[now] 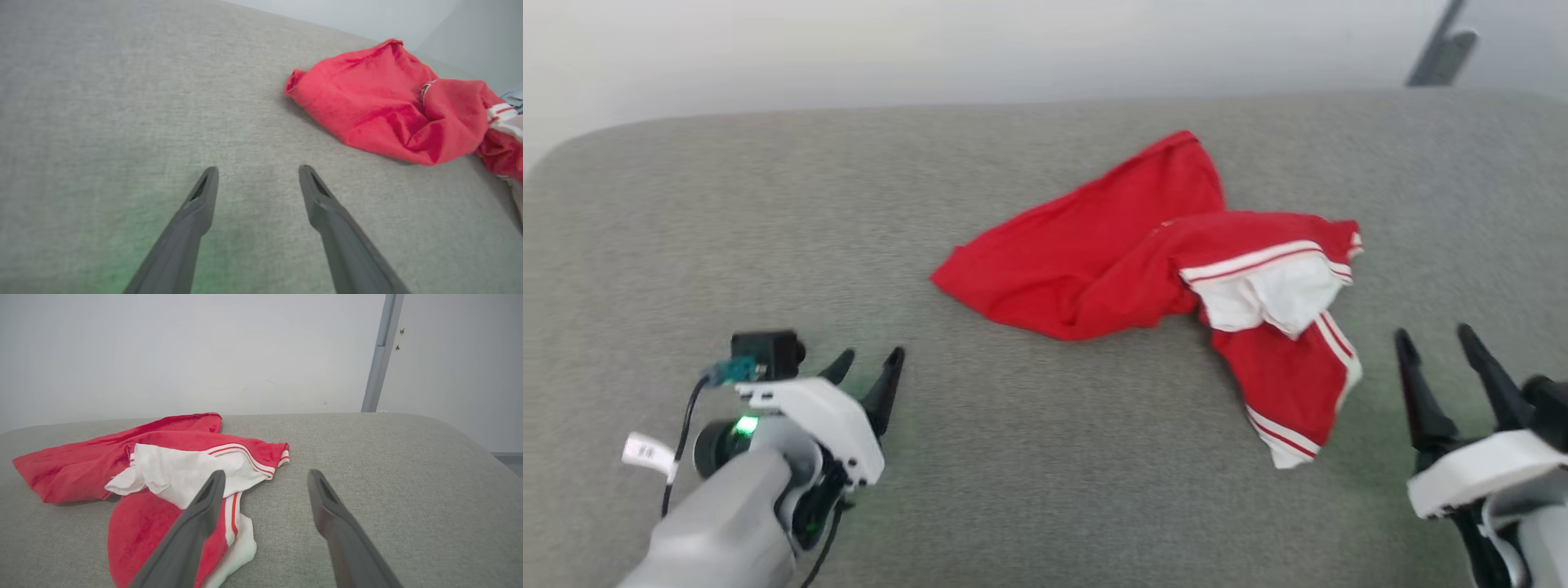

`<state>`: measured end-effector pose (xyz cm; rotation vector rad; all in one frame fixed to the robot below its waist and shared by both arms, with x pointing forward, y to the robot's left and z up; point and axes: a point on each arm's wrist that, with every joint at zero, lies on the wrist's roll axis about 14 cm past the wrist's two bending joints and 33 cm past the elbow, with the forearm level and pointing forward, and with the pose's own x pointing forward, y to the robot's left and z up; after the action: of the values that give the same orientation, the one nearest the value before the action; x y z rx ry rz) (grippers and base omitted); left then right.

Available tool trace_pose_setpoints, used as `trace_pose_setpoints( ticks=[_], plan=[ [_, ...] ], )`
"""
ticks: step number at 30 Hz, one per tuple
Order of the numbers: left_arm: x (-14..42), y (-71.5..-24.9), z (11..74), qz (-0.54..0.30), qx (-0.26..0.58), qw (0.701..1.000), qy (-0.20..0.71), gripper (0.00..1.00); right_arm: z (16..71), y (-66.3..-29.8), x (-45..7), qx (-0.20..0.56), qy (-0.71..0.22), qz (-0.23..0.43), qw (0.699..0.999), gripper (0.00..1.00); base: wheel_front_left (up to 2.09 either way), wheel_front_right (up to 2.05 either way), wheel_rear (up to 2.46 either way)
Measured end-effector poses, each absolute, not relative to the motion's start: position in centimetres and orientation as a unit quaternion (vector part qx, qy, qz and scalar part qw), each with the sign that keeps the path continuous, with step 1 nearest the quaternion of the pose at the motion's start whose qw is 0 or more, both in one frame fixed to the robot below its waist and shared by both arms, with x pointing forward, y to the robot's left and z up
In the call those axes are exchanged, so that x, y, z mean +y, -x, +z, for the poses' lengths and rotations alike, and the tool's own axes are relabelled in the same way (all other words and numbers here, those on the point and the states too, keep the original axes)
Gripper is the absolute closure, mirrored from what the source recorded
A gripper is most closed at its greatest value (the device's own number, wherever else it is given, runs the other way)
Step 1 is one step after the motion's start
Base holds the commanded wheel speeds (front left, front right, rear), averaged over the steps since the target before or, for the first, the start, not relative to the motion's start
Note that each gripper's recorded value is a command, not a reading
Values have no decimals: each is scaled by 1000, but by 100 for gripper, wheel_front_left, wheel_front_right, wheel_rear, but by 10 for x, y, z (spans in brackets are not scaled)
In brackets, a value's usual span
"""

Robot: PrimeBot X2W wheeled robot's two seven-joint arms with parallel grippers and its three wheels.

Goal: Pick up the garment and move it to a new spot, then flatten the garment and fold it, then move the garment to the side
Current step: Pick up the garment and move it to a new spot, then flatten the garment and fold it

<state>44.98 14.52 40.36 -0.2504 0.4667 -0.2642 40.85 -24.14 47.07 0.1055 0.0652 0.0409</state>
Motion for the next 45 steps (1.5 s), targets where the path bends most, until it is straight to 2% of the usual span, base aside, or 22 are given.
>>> trace_pose_setpoints(
  ticks=[4, 10, 15, 18, 24, 45],
  plan=[
    [174, -431, 404, -82, 219, 963, 134, 0, 475, -409, -246, 27, -48, 18, 998, 0, 0, 0, 0],
    [208, -420, 442, -38, 140, 982, 118, 0, 485, -404, -248, 13, -41, 18, 999, 0, 0, 0, 0],
    [223, -394, 464, -6, 77, 991, 105, 0, 496, -399, -250, -3, -39, 14, 999, 0, 0, 0, 0],
    [232, -379, 474, 6, 46, 998, 50, 0, 498, -396, -251, -8, -41, 11, 999, 0, 0, 0, 0],
    [232, -358, 492, 20, -6, 999, 39, 0, 510, -399, -250, -25, -43, 11, 999, 0, 0, 0, 0],
    [222, -354, 483, 11, -4, 1000, 29, 0, 514, -399, -254, -31, -38, 5, 999, 0, 0, 0, 0]
  ],
)
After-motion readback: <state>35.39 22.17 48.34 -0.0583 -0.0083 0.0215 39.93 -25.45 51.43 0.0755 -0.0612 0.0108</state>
